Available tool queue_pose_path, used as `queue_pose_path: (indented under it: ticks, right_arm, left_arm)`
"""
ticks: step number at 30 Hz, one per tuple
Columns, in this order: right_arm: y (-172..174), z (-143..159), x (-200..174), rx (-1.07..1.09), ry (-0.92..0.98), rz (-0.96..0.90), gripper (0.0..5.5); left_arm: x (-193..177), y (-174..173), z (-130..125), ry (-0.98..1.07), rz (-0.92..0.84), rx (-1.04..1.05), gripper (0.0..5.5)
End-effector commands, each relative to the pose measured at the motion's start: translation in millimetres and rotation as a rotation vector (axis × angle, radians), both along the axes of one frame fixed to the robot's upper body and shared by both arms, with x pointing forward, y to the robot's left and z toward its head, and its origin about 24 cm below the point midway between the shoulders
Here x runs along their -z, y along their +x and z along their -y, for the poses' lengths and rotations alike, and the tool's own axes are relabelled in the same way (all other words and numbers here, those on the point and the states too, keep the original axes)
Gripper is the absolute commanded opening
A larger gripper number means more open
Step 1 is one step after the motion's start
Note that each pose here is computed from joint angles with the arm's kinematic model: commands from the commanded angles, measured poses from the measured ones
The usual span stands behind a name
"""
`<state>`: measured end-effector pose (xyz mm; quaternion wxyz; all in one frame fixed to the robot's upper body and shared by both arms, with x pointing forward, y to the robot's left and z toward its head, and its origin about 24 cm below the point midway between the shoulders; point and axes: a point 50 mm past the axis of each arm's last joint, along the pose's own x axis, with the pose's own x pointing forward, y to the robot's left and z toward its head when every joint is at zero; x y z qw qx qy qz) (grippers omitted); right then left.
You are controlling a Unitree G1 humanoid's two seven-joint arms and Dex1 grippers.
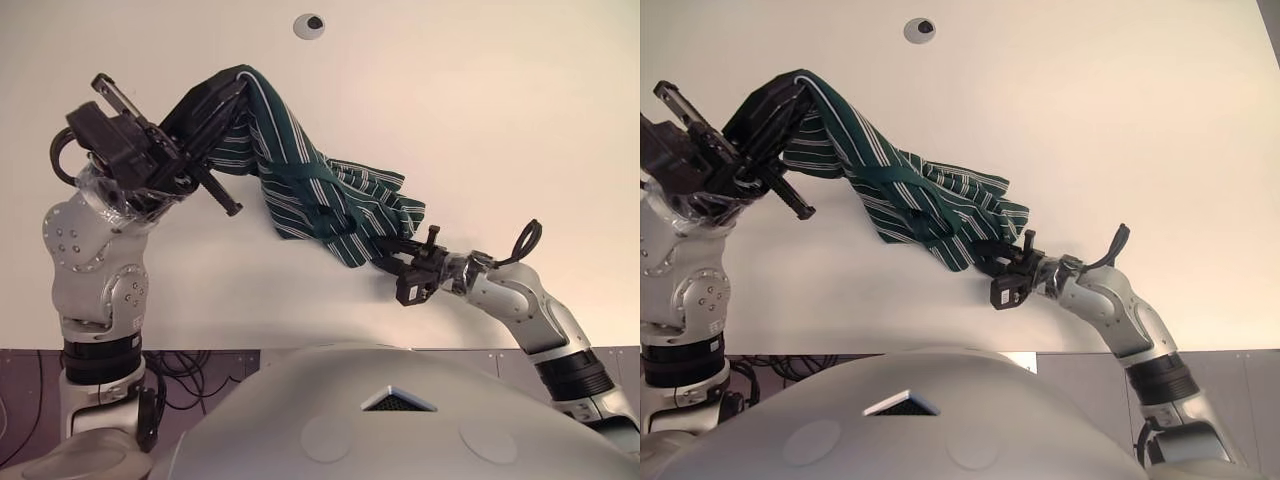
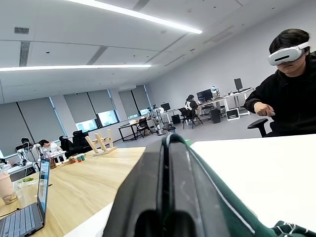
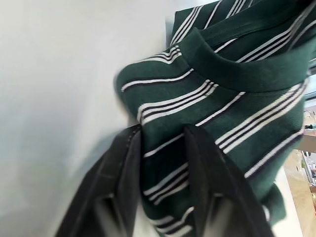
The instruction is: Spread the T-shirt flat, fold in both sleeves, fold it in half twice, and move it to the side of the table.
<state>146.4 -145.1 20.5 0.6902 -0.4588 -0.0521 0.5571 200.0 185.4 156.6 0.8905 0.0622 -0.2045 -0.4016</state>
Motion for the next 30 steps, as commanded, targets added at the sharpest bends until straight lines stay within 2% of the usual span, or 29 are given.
queue_pose_path:
  ticks: [1, 5, 9, 11, 15, 19, 23, 27, 30]
  right_arm:
    - [-3.4, 10.9, 8.1, 0.006, -0.089, -0.054, 0.59]
    - [-3.6, 12.2, 6.5, 0.014, -0.071, -0.052, 0.01]
    - [0.5, 14.8, 1.5, 0.054, -0.017, -0.047, 0.01]
    - [2.8, 15.0, -8.4, 0.094, 0.084, -0.079, 0.01]
    - [15.9, 25.6, -62.8, 0.179, 0.508, -0.223, 0.01]
    - [43.2, 44.7, -110.3, 0.175, 0.760, -0.260, 0.01]
    - [69.3, 58.8, -136.2, 0.163, 0.901, -0.306, 0.01]
    - [100.1, 60.4, -150.2, 0.183, 0.946, -0.321, 0.01]
    - [139.9, 60.9, -161.4, 0.292, 0.894, -0.236, 0.01]
  left_arm:
    - [-5.3, 0.2, 3.0, -0.003, 0.019, 0.000, 0.00]
    - [-6.1, 0.4, 4.9, -0.008, 0.017, -0.004, 0.00]
    - [-7.7, 1.7, 5.7, -0.009, 0.018, -0.011, 0.00]
    - [-8.5, 3.9, 4.2, -0.003, 0.024, -0.027, 0.00]
    - [-12.8, 12.1, -4.2, 0.047, 0.074, -0.085, 0.00]
    - [-15.7, 30.7, -11.1, 0.238, 0.176, -0.161, 0.00]
    - [-28.3, 64.0, -15.3, 0.357, 0.264, -0.198, 0.00]
    - [-46.8, 93.0, -12.0, 0.404, 0.339, -0.209, 0.00]
    - [-68.6, 118.7, -8.4, 0.462, 0.410, -0.239, 0.00]
